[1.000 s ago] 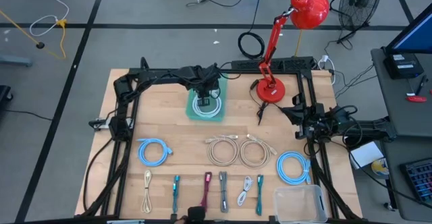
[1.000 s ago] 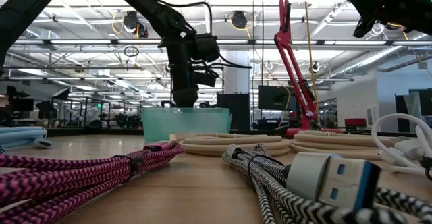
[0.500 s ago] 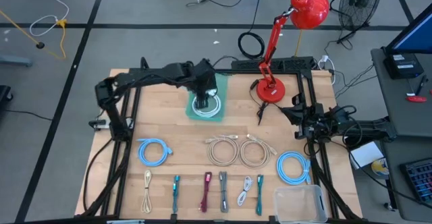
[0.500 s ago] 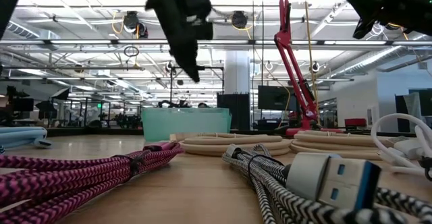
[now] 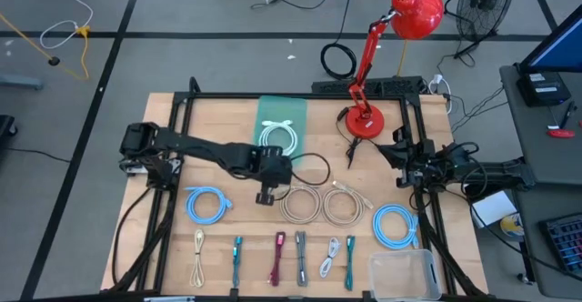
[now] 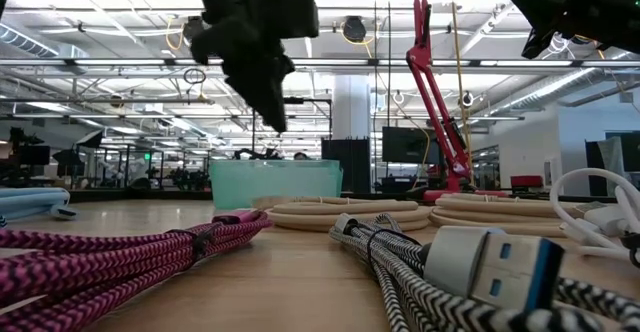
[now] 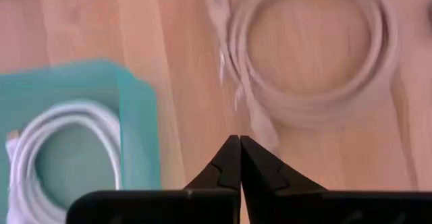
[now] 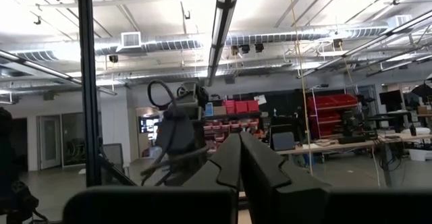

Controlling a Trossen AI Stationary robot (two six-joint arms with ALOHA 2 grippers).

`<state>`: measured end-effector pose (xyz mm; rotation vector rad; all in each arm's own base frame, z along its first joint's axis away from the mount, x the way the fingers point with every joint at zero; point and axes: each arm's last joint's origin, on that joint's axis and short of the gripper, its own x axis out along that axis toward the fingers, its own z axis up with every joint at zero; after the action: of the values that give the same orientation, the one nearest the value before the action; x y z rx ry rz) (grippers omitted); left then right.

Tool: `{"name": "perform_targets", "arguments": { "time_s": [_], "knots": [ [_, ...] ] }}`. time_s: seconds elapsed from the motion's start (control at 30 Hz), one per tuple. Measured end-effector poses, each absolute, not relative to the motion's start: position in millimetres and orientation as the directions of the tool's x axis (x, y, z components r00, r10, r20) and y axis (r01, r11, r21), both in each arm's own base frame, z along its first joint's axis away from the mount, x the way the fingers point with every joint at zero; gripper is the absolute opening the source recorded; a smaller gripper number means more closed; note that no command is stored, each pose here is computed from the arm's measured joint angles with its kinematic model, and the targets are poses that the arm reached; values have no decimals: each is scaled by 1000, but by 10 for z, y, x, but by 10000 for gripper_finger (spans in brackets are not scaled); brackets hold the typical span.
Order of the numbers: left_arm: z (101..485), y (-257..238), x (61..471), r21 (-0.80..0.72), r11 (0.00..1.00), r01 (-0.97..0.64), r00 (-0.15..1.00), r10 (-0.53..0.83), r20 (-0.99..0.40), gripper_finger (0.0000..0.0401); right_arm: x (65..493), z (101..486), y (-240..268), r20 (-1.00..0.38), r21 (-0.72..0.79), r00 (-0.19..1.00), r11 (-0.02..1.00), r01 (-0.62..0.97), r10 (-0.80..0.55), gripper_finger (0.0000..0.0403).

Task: Pick & Place USB Port
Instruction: Adjust the green bin on the table

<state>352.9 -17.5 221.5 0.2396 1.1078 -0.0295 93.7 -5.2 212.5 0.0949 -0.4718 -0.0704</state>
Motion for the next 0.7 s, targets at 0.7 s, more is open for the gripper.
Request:
{"name": "perform_targets", "arguments": {
  "time_s": [0.7],
  "knots": [
    [1689,416,3632,89,994,61,488,48,-872,0,930,2136,-66,459,108,877,989,102,-141,4]
  ]
}}
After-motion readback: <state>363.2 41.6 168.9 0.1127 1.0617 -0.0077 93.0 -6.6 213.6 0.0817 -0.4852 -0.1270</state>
